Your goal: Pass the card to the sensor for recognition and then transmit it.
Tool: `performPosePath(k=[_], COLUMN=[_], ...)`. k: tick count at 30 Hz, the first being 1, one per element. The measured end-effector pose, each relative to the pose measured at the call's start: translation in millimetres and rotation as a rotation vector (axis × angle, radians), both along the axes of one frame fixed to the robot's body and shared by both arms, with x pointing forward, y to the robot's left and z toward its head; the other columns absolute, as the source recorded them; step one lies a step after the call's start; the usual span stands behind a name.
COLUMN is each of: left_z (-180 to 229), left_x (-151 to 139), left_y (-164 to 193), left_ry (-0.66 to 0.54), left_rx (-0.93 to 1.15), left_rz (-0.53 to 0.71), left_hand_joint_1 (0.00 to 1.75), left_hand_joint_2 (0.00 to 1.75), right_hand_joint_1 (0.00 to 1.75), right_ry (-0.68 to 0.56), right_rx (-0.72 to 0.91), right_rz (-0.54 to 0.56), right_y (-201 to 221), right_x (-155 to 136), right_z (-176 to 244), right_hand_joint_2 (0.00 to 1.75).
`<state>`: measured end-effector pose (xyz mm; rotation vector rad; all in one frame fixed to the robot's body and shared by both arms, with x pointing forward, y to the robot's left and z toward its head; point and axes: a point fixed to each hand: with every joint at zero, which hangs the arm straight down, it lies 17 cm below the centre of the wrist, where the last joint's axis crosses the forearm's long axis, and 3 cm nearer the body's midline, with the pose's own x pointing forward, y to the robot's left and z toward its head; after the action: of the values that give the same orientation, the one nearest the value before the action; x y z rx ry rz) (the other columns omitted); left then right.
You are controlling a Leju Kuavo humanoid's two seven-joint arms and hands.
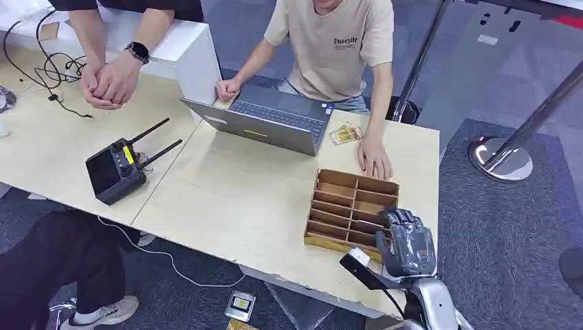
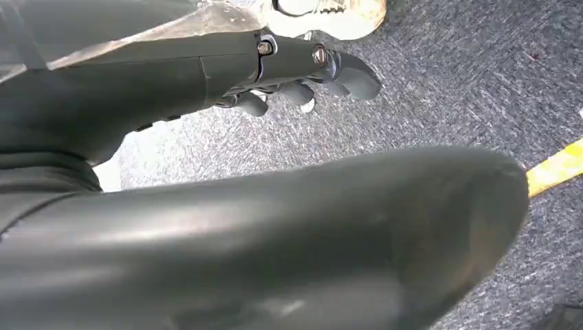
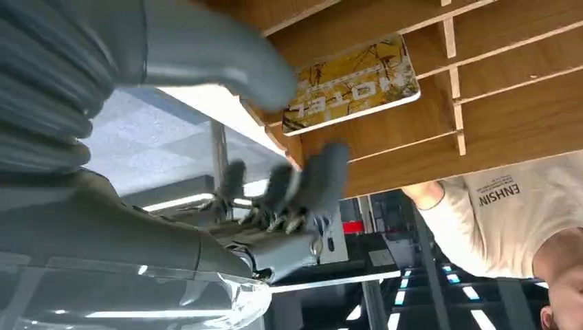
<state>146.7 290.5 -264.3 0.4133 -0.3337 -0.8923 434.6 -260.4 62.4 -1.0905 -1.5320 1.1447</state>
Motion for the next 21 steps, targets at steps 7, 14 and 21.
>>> performPosePath(k=[7, 14, 21], left_z=[0.0, 0.0, 0.1], left_x=[0.2, 0.2, 0.1], left_y=[-0.4, -1.0, -1.6], left_ry=[0.0, 0.0, 0.0], left_rx=[-0.001, -0.001, -0.001], left_rz=[-0.001, 0.0, 0.0], left_hand_joint_1=[0.0, 0.0, 0.0], left_hand_joint_2=[0.0, 0.0, 0.0], right_hand_joint_1=[1.75, 1.75, 1.75], right_ry=[0.009, 0.01, 0.011], right_rx=[-0.007, -0.01, -0.009], right_rz=[0.0, 0.003, 0.004], right_y=[-0.6, 0.1, 0.4], right_x=[2.8, 4.7, 5.0], right_z=[-2.3, -1.3, -1.3], right_hand_joint_2=[1.75, 1.75, 1.75])
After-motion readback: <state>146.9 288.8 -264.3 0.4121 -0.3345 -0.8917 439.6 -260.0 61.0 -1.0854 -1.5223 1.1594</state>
